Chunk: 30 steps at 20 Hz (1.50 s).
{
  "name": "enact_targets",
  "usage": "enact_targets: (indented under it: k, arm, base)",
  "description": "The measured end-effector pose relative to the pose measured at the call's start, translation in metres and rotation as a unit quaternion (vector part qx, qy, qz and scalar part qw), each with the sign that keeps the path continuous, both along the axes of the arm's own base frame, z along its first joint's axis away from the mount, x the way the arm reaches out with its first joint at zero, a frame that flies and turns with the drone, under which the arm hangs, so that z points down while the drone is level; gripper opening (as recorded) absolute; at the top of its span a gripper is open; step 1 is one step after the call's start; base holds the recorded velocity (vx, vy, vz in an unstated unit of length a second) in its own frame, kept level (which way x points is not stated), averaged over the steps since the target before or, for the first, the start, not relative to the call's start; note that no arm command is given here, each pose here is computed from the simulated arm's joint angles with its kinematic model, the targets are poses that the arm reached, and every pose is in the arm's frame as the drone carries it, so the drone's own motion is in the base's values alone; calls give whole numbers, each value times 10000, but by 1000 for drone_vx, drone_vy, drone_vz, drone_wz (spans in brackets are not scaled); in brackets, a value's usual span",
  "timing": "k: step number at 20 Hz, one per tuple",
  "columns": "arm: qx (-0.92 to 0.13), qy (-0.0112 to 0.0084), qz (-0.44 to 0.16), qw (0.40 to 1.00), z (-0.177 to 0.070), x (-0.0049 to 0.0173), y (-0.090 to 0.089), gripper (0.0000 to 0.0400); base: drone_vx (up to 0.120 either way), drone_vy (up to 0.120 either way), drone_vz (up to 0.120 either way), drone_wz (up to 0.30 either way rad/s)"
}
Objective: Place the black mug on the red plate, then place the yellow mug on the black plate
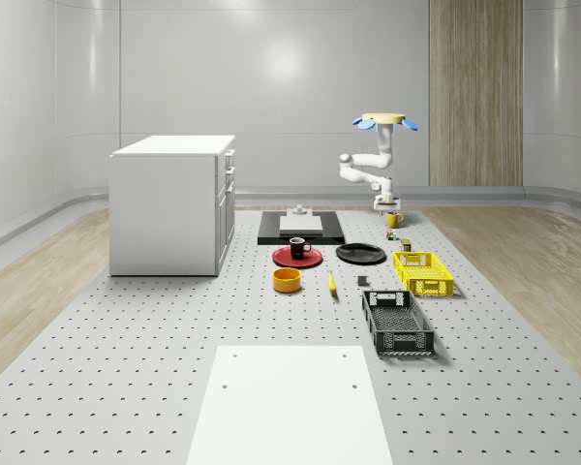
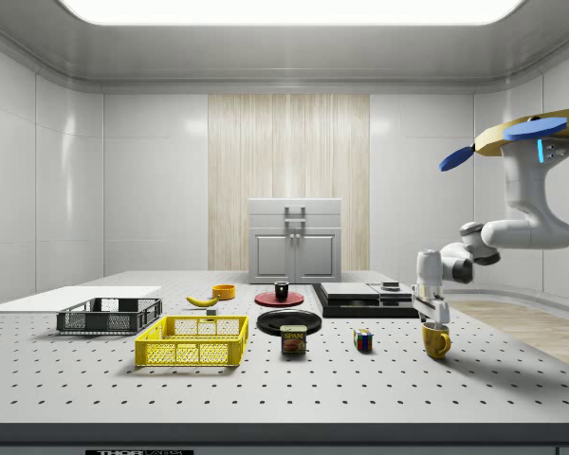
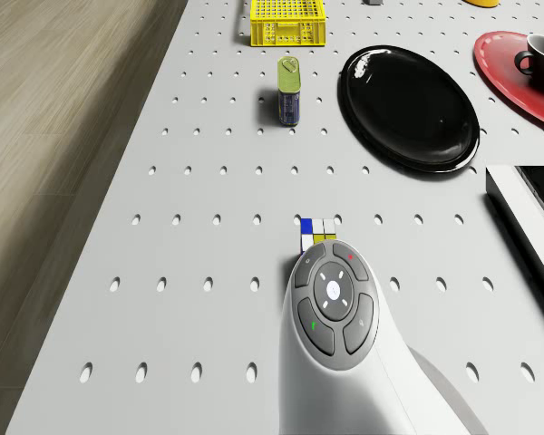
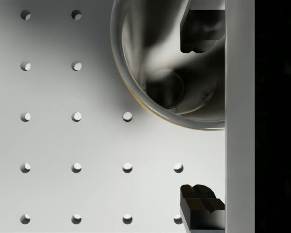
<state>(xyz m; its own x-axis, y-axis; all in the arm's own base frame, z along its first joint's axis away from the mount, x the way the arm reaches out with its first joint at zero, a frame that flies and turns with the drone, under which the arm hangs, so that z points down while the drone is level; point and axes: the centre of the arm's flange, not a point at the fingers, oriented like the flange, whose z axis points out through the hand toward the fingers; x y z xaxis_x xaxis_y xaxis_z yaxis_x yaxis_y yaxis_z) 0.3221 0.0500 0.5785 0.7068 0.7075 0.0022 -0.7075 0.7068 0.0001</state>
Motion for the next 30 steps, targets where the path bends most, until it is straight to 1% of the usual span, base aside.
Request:
enact_targets:
  k: [4,5,6,7,9,12,15,19,23,26,30]
  arm:
    - [0,0,0,10000,-67,4,0,400]
    - [0,0,0,10000,-77,5,0,336]
    - [0,0,0,10000,-85,5,0,286]
    - [0,0,0,10000,-92,5,0,247]
    - [0,0,0,10000,-101,6,0,193]
    - [0,0,0,10000,-109,6,0,149]
    - [0,0,0,10000,-114,7,0,129]
    - [1,0,0,10000,-164,7,0,117]
    - [1,0,0,10000,-302,7,0,113]
    - [1,0,0,10000,-382,7,0,111]
    - [1,1,-1,10000,-438,7,0,110]
  base:
    - [0,0,0,0]
    - [0,0,0,0]
    - [0,0,0,0]
    - [0,0,0,0]
    - [0,0,0,0]
    - [0,0,0,0]
    - [0,0,0,0]
    - [0,0,0,0]
    - [0,0,110,0]
    - [93,-107,120,0]
    - [120,-120,10,0]
